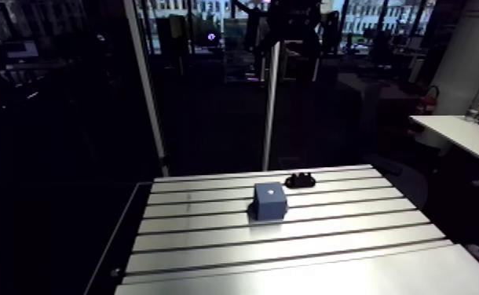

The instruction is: Pick up the M10 bolt and insert it into the hex recess until seated.

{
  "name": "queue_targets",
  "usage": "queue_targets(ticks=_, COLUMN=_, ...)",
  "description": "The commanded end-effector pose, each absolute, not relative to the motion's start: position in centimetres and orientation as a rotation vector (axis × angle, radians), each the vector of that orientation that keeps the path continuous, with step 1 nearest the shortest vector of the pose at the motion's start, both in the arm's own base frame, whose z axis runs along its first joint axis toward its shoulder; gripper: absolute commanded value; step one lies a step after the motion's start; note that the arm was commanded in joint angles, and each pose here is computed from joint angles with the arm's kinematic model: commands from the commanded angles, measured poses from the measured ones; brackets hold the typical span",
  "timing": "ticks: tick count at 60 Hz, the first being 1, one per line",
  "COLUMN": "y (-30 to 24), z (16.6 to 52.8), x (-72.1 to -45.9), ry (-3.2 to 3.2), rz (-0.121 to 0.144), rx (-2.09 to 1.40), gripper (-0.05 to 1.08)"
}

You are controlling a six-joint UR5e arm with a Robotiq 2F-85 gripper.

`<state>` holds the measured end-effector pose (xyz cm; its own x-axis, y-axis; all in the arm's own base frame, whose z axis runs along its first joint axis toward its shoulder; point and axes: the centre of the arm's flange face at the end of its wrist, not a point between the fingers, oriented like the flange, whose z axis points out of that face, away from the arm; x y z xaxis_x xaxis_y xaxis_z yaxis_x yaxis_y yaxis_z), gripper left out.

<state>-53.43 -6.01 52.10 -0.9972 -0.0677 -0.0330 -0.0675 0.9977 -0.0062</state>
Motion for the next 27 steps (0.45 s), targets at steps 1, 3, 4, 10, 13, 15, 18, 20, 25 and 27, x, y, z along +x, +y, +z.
queue_targets(ticks=1, y=-6.05, z=52.45, x=-53.34, ry=3.113, rz=-0.009, rx=-0.106, gripper=0.0)
queue_targets(ticks=3, y=-6.05, z=52.54, x=-53.35, ry=3.115, rz=-0.008, rx=-0.106, gripper=0.0)
queue_targets(ticks=4, y=-6.05, z=52.54, x=-53.35, ry=3.115, rz=-0.008, rx=-0.106, gripper=0.0)
queue_targets(ticks=10, y=-6.17, z=52.55, x=-53.18, ry=3.112, rz=-0.011, rx=-0.109, gripper=0.0)
queue_targets(ticks=13, y=-6.47, z=52.33, x=-53.12, ry=3.108, rz=-0.012, rx=-0.117, gripper=0.0)
queue_targets(ticks=15, y=-6.57, z=52.25, x=-53.1, ry=3.106, rz=-0.012, rx=-0.12, gripper=0.0)
queue_targets(ticks=18, y=-6.75, z=52.24, x=-53.08, ry=3.106, rz=-0.015, rx=-0.125, gripper=0.0)
queue_targets(ticks=20, y=-6.77, z=52.24, x=-53.08, ry=3.106, rz=-0.017, rx=-0.123, gripper=0.0)
queue_targets(ticks=25, y=-6.86, z=52.03, x=-53.04, ry=3.102, rz=-0.02, rx=-0.124, gripper=0.0)
queue_targets(ticks=27, y=-6.88, z=51.95, x=-53.03, ry=3.1, rz=-0.021, rx=-0.125, gripper=0.0)
